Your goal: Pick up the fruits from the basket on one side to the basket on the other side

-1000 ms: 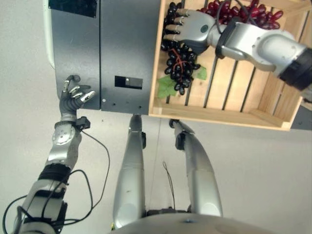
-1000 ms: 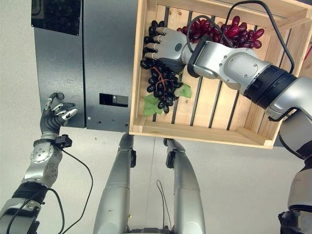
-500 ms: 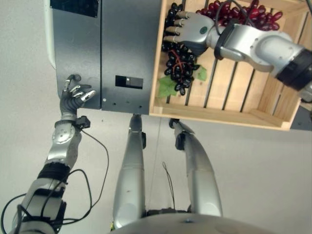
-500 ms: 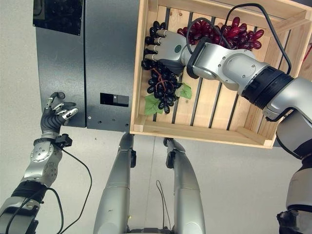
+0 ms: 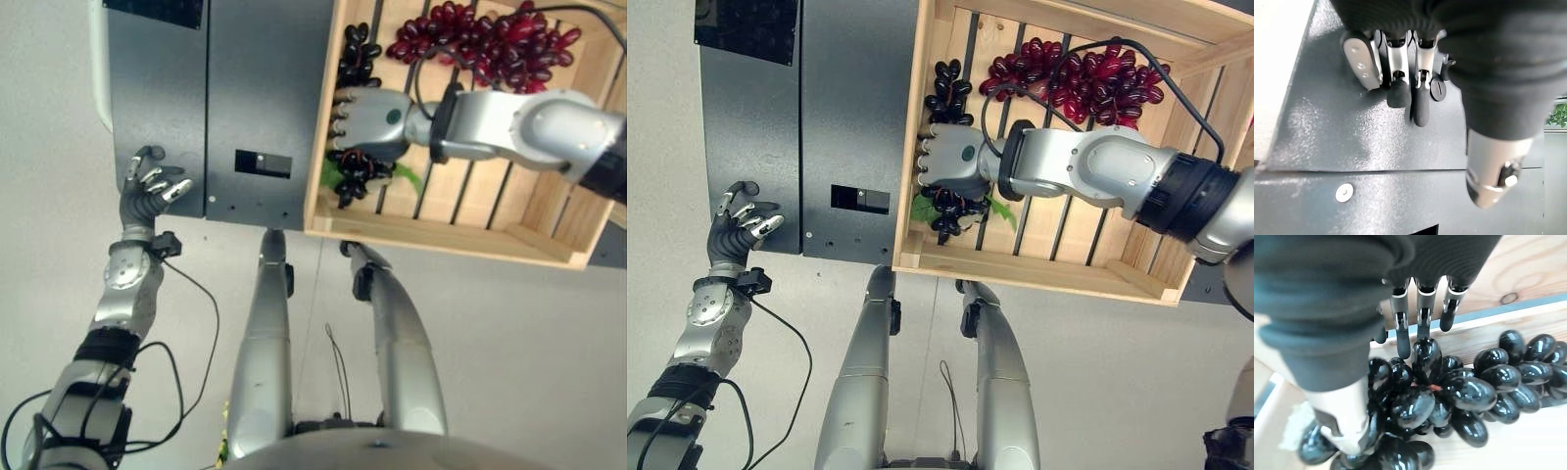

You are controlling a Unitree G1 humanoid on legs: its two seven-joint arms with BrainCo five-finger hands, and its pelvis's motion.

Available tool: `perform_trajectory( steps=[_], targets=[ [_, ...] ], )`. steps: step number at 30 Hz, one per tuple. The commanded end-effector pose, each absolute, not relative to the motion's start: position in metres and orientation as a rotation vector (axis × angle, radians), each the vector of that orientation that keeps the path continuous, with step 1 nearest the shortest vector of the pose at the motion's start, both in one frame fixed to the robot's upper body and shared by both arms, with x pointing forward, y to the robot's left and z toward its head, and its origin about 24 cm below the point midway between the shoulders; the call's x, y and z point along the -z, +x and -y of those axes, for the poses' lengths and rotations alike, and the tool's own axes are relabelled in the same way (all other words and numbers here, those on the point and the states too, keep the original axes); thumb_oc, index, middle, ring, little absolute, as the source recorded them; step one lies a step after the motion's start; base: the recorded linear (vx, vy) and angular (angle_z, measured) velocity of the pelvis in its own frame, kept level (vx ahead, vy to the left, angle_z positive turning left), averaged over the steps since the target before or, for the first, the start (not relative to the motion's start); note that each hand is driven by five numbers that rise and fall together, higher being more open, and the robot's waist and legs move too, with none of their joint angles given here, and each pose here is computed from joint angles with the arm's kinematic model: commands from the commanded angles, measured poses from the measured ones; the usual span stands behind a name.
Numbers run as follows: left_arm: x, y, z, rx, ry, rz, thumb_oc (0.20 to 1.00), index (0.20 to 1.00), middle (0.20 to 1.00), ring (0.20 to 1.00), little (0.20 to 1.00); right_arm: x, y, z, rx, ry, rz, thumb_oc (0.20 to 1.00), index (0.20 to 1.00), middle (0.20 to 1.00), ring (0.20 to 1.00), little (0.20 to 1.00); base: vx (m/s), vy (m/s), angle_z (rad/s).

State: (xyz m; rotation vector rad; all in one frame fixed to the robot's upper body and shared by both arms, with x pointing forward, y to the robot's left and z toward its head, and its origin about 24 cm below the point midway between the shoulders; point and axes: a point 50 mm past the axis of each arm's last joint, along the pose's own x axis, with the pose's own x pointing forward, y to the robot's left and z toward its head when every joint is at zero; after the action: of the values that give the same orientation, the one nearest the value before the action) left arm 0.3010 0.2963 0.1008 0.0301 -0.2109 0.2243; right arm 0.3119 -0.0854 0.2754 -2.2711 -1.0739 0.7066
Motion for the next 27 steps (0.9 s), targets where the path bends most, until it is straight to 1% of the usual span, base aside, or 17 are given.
perform_trajectory(
  steps=[1, 8, 19, 27],
  targets=[
    [-0.070, 0.288, -0.305, -0.236, 0.070, 0.050, 1.000, 1.000, 1.000, 1.000, 1.000, -0.290, 0.280, 0.074, -0.783, -2.203, 1.229, 1.000, 1.000, 1.000, 1.000, 1.000, 0.00, 0.000, 0.00],
    [-0.070, 0.287, -0.306, -0.232, 0.078, 0.050, 1.000, 1.000, 1.000, 1.000, 1.000, -0.290, 0.278, 0.077, -0.792, -2.198, 1.216, 1.000, 1.000, 1.000, 1.000, 1.000, 0.00, 0.000, 0.00],
    [-0.070, 0.287, -0.306, -0.229, 0.084, 0.049, 1.000, 1.000, 1.000, 1.000, 1.000, -0.285, 0.284, 0.078, -0.801, -2.188, 1.177, 1.000, 1.000, 1.000, 1.000, 1.000, 0.00, 0.000, 0.00],
    [-0.073, 0.294, -0.299, -0.201, 0.094, 0.056, 1.000, 1.000, 1.000, 1.000, 1.000, -0.277, 0.322, 0.074, -0.731, -2.226, 1.038, 1.000, 1.000, 1.000, 1.000, 1.000, 0.00, 0.000, 0.00]
  ],
)
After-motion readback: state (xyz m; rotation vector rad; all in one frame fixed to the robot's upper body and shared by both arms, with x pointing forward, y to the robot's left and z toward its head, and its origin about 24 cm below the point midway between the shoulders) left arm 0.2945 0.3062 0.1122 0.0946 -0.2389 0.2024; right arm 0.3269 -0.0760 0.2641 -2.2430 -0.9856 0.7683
